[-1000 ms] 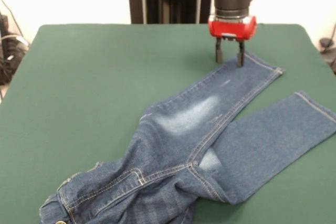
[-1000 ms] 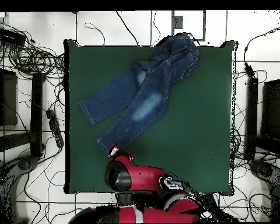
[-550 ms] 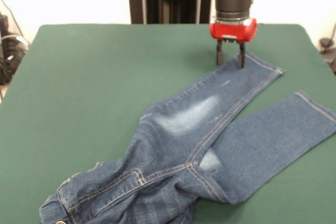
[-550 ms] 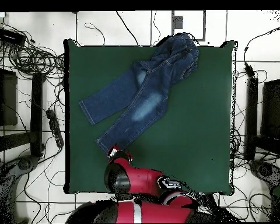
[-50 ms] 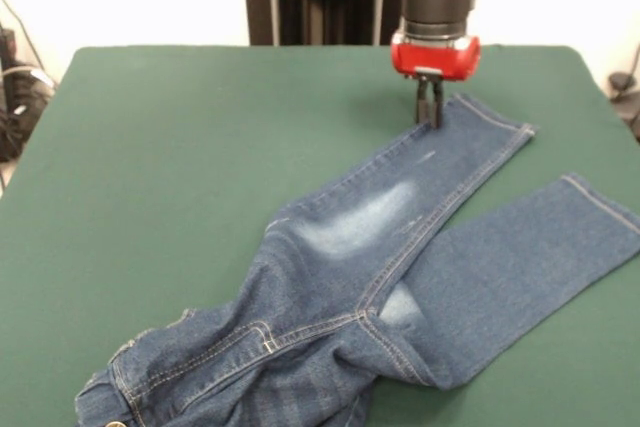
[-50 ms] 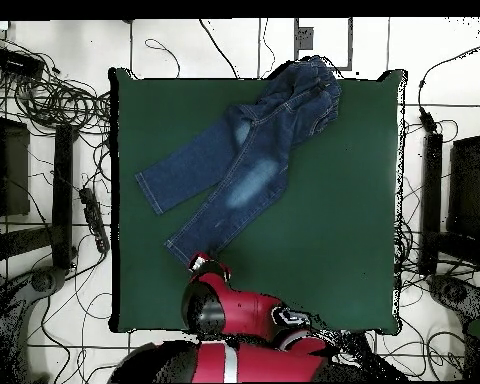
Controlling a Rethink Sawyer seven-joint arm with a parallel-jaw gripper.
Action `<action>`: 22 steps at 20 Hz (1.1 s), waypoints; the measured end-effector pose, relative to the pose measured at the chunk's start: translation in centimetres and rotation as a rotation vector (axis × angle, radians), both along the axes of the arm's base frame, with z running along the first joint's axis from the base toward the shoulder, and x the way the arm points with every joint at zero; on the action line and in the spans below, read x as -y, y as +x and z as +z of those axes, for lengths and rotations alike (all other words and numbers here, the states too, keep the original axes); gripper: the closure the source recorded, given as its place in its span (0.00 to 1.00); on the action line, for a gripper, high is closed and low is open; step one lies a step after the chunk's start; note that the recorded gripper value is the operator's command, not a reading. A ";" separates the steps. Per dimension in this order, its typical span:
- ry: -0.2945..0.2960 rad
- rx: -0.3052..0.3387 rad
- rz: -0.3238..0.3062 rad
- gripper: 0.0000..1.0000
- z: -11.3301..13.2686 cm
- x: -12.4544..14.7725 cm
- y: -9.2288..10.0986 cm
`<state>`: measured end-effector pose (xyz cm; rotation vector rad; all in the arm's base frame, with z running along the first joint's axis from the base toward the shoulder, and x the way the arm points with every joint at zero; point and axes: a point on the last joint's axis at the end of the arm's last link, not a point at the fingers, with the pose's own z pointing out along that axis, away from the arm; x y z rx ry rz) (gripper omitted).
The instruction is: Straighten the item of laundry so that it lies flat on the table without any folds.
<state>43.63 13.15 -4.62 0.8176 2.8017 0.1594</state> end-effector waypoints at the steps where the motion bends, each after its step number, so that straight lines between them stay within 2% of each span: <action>1: -0.001 0.002 0.001 1.00 0.0 0.0 0.0; 14: -0.005 -0.001 -0.015 1.00 0.1 -0.2 0.0; 22: -0.021 0.002 -0.078 1.00 0.5 -0.7 -0.4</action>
